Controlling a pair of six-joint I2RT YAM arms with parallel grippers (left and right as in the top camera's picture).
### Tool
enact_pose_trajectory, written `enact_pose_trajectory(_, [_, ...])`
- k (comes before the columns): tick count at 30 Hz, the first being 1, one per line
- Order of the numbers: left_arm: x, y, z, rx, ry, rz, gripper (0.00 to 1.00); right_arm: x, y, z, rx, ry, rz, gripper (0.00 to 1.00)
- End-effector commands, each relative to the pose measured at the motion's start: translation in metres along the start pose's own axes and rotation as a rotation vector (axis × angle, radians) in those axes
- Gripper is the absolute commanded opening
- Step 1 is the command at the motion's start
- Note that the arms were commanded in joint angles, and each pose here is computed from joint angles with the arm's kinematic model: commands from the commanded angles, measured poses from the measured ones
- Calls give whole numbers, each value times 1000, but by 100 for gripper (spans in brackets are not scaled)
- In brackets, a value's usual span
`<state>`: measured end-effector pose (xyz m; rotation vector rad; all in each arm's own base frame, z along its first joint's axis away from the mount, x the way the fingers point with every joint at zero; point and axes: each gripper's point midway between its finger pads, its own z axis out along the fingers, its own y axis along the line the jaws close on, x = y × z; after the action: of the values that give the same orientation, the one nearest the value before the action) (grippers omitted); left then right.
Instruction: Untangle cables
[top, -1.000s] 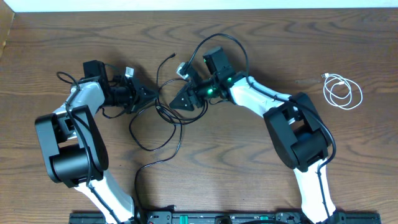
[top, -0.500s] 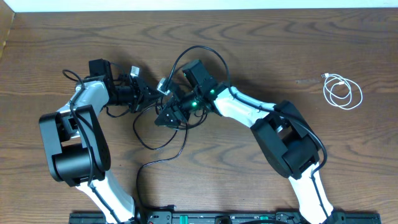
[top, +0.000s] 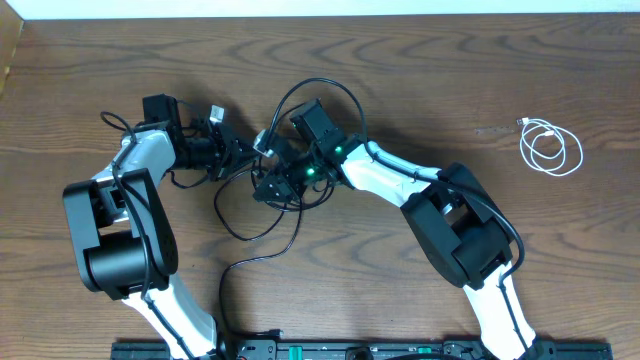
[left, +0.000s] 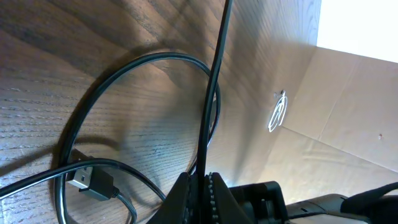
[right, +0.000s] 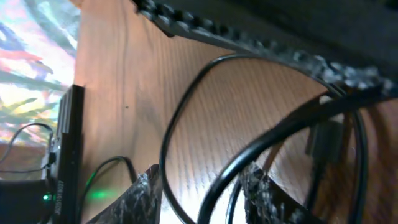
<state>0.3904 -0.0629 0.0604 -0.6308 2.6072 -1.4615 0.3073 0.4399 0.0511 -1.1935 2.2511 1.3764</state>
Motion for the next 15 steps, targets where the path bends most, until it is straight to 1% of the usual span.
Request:
enact_pose_trajectory(1, [2,0,2,13,12,-8,7,-2,6,-6,19,-6,-14,39])
enact_pose_trajectory(3, [2,0,2,13,12,-8,8,2,5,-5,19,0,-7,38])
enact_pose_trajectory(10, [2,0,2,13,12,-7,8,4,5,-5,18,3,-5,26])
enact_pose_trajectory(13, [2,0,2,12,11,-7,8,4,5,-5,18,3,-5,10])
enact_pose_trajectory(15, [2,0,2,13,10,-5,8,4,5,-5,18,3,0,3])
